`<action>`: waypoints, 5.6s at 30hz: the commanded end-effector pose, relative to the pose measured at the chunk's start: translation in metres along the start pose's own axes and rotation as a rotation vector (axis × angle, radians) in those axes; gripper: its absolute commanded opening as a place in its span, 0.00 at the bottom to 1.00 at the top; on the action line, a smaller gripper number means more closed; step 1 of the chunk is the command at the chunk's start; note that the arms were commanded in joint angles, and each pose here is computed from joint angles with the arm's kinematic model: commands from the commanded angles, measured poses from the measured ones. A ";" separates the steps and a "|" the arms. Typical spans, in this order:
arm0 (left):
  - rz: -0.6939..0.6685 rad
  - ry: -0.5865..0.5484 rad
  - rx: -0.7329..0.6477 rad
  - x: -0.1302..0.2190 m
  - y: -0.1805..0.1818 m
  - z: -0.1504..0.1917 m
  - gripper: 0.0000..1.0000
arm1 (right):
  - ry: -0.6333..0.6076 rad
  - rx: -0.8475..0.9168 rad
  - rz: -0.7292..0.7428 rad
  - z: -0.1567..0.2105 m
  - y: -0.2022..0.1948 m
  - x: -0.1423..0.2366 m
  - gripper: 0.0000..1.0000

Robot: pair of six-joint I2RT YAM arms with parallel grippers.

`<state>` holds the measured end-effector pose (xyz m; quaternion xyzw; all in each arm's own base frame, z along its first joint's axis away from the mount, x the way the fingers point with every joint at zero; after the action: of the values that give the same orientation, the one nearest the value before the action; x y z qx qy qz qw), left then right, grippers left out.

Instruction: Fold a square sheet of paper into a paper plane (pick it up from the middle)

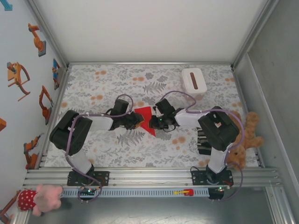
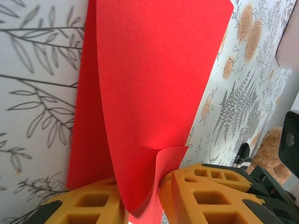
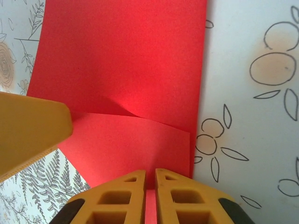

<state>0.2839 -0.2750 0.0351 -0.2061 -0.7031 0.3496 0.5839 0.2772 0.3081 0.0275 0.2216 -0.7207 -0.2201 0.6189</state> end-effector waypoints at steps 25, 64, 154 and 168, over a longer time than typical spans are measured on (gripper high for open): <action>-0.074 0.011 -0.012 0.015 -0.012 -0.014 0.05 | -0.207 0.282 0.094 -0.017 0.001 0.057 0.42; -0.201 0.007 0.095 0.022 -0.024 -0.029 0.14 | -0.297 0.666 0.246 0.004 0.018 0.003 0.28; -0.122 0.028 0.153 0.017 -0.001 -0.024 0.18 | -0.274 0.515 0.048 0.004 0.010 0.003 0.13; -0.189 0.062 0.199 0.000 0.019 -0.021 0.21 | -0.260 0.506 0.054 0.005 0.008 0.001 0.15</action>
<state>0.3042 -0.2561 0.0246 -0.1023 -0.6685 0.3569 0.6445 0.2709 0.3159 0.0272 0.3228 -0.8305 -0.0329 0.4527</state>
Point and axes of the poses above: each hand's point on the last joint's axis, 136 mm out from that joint toward the fingers, its own x axis back along the fingers, its own y axis along the line the jaws close on, z = x × y, the point moved 1 cm from there along x, back along the fingers, and after that the axes turned 8 degrees about -x, right-handed, at the moved point
